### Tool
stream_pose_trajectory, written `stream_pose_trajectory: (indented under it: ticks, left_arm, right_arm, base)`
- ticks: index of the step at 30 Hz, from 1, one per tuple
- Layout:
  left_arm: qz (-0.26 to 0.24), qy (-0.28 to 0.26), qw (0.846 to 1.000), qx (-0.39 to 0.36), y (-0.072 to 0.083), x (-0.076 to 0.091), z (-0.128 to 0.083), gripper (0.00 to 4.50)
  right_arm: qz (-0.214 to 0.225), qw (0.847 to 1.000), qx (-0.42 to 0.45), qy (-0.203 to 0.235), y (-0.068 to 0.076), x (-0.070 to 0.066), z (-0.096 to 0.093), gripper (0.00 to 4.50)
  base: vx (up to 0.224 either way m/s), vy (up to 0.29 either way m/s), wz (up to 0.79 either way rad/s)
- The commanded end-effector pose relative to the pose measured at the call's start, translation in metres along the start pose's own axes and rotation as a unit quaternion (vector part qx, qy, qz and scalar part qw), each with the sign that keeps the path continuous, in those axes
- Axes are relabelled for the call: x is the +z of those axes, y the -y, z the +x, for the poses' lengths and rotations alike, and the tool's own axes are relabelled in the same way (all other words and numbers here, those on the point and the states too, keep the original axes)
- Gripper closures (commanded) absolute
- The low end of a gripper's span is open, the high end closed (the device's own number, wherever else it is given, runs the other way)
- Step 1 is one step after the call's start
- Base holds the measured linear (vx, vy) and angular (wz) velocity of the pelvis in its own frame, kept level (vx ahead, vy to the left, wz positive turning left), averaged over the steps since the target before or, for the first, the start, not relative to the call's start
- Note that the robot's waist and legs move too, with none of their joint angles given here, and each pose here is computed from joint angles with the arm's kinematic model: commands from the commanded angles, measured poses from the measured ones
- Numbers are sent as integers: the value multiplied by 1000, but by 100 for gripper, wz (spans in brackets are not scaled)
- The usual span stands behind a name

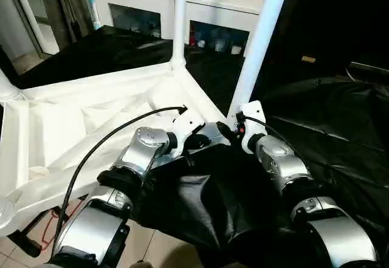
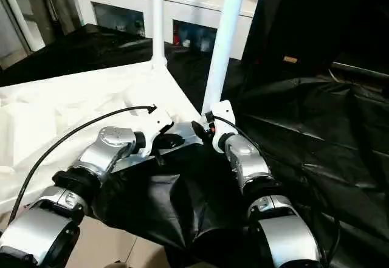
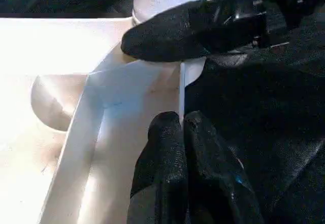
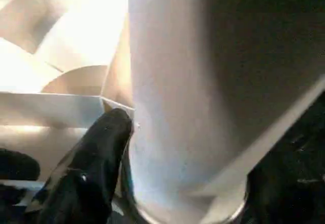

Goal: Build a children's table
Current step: Rotate leg to tighten

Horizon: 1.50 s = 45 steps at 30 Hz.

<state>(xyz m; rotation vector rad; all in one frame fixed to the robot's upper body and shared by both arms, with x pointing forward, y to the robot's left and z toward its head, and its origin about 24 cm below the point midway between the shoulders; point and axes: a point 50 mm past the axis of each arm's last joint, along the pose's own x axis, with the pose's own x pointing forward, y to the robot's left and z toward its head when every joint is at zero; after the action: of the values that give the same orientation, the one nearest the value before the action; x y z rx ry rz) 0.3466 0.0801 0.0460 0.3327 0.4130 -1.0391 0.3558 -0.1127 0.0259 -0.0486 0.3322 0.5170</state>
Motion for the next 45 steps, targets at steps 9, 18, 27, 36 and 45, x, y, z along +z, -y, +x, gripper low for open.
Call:
stream_pose_trajectory:
  ticks: [9, 18, 27, 36, 45]
  left_arm:
    - [41, 28, 993, -108, 12, 2, -10, 450]
    - [67, 10, 979, -190, 12, -10, -36, 450]
    - [70, -1, 976, -204, 9, -15, -48, 450]
    - [52, 13, 987, -154, 7, -11, -38, 450]
    - [26, 5, 998, -49, 0, -2, -16, 450]
  right_arm:
    - [-97, 968, 232, -2, -20, -4, -13, 63]
    - [-113, 911, 394, -37, -9, -12, -47, 63]
    - [-93, 896, 433, -40, -12, -13, -56, 115]
    - [-53, 921, 384, -38, -18, -19, -47, 175]
    - [-21, 984, 167, -51, -18, -29, -17, 178]
  base:
    - [0, 0, 0]
    - [0, 0, 0]
    - [0, 0, 0]
    - [0, 0, 0]
    - [0, 0, 0]
